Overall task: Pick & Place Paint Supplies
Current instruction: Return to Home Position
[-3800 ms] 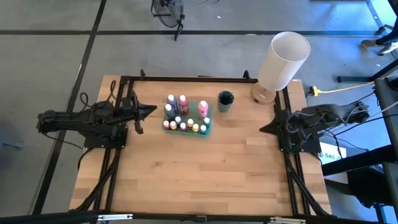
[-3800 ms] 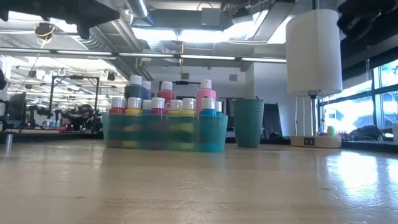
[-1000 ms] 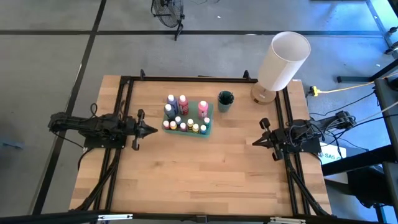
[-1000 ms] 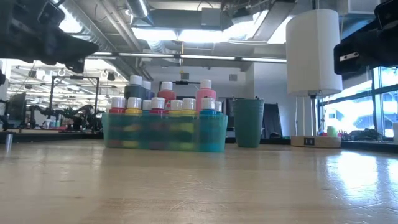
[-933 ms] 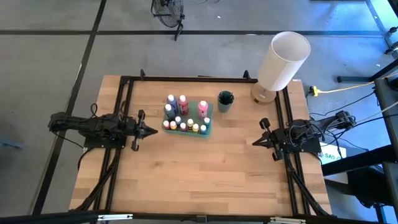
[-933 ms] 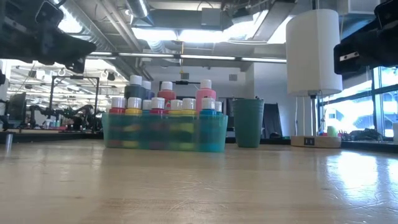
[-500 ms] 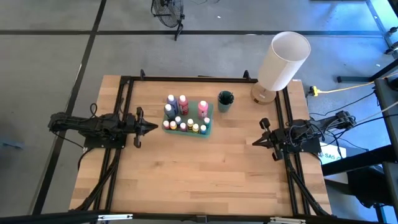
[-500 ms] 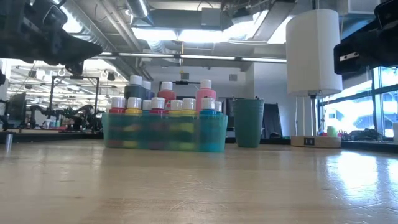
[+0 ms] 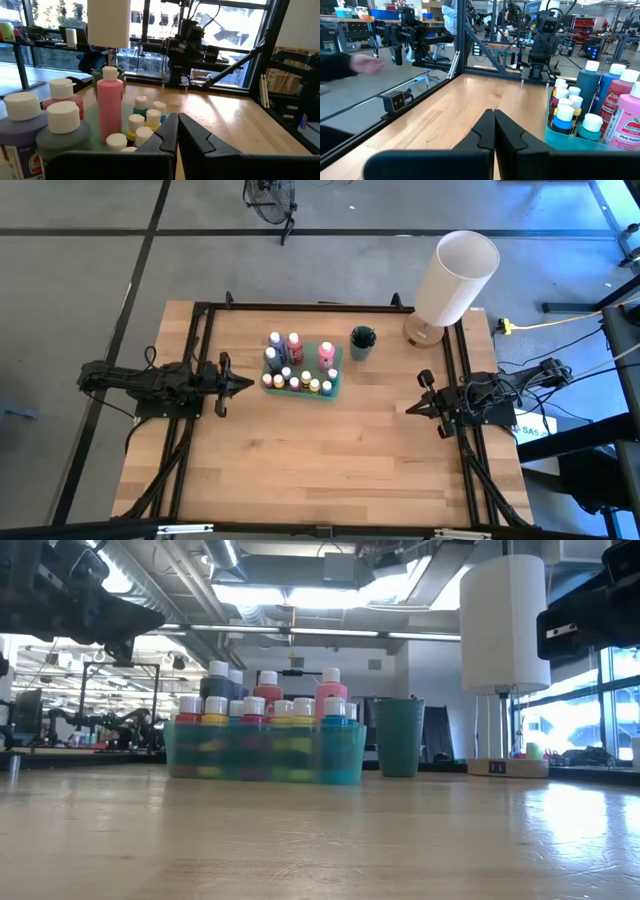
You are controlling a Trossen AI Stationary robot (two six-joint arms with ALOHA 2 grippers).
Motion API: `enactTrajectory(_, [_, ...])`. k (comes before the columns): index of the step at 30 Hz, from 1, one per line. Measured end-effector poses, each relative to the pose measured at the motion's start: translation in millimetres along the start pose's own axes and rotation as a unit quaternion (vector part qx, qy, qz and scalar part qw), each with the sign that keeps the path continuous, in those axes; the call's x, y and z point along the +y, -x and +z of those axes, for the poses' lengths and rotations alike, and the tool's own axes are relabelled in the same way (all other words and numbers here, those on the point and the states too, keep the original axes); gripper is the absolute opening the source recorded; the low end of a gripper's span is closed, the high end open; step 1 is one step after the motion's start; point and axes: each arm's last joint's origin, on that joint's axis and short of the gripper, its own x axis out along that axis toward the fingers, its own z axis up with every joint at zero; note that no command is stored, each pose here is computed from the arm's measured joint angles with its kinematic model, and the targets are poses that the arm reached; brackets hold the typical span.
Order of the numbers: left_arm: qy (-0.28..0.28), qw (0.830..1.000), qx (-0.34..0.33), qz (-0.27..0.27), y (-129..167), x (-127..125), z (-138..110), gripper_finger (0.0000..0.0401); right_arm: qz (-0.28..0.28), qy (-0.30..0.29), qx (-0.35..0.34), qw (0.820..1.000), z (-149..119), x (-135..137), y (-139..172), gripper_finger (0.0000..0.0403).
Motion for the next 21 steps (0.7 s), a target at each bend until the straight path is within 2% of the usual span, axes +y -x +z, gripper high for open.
enactTrajectory(21, [0.000,1.000,-0.001,0.000,0.0,0.0,0.1,0.0006,0.000,0.000,0.000,1.000,0.0,0.0,0.0,0.0001])
